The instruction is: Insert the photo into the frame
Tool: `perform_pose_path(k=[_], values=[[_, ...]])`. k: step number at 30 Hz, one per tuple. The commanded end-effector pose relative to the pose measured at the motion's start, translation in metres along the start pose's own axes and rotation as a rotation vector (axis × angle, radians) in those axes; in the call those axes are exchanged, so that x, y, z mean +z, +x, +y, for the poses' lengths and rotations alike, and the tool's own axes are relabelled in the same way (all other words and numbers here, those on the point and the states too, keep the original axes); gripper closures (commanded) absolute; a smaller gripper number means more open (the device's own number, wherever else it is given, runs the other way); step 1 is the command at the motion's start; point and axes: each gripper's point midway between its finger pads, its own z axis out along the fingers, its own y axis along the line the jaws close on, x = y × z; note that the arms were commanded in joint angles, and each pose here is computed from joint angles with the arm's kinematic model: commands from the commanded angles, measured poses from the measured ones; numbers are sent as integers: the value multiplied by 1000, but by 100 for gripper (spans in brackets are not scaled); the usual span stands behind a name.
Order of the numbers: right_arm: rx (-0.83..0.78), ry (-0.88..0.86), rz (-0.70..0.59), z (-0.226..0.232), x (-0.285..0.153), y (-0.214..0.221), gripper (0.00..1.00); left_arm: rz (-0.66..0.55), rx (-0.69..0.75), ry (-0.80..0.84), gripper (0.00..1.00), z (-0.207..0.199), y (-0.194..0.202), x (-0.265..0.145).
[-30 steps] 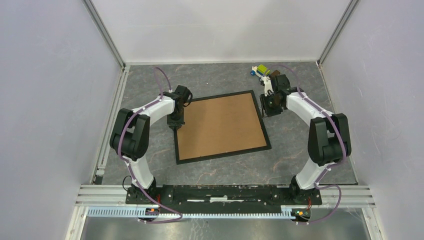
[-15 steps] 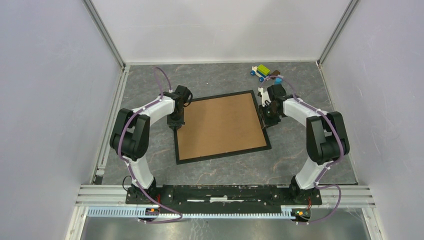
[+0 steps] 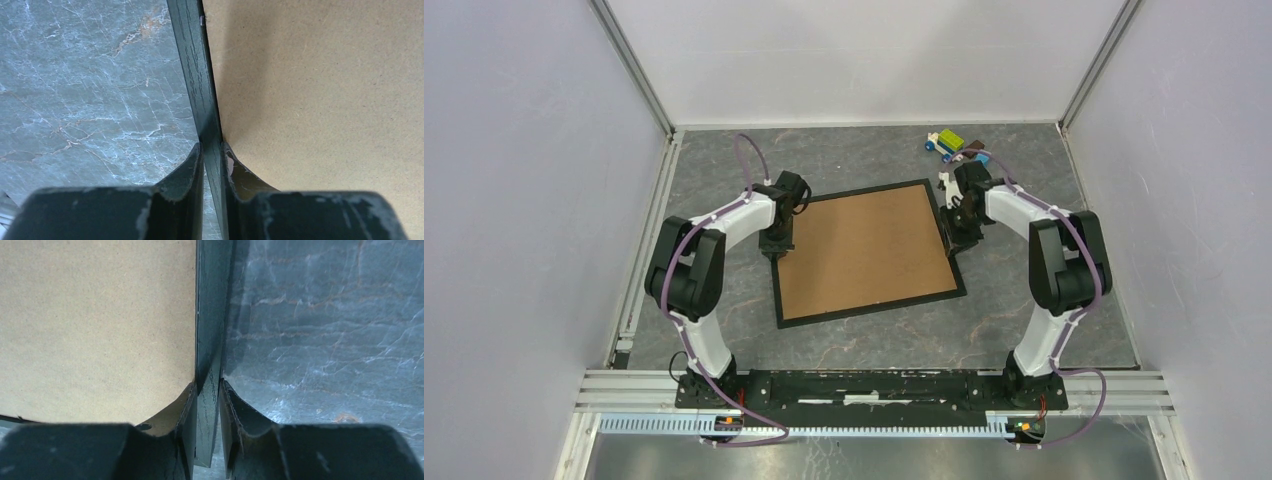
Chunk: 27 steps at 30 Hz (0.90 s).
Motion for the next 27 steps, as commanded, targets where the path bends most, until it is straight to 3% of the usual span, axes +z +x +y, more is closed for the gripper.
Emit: perform_pose_path(k=[1, 10, 20, 24, 27], values=[[-21, 168, 68, -28, 37, -5, 74, 55, 79, -46, 98, 3, 15, 27], [-219, 267, 241, -9, 74, 14, 73, 53, 99, -44, 98, -1, 11, 28], [-269, -139, 159, 63, 80, 3, 61, 90, 89, 23, 98, -19, 19, 32], [-258, -178, 182, 69, 85, 11, 59, 88, 81, 18, 98, -22, 24, 32], [-221, -221, 121, 76, 72, 15, 53, 86, 52, 22, 98, -22, 25, 31]])
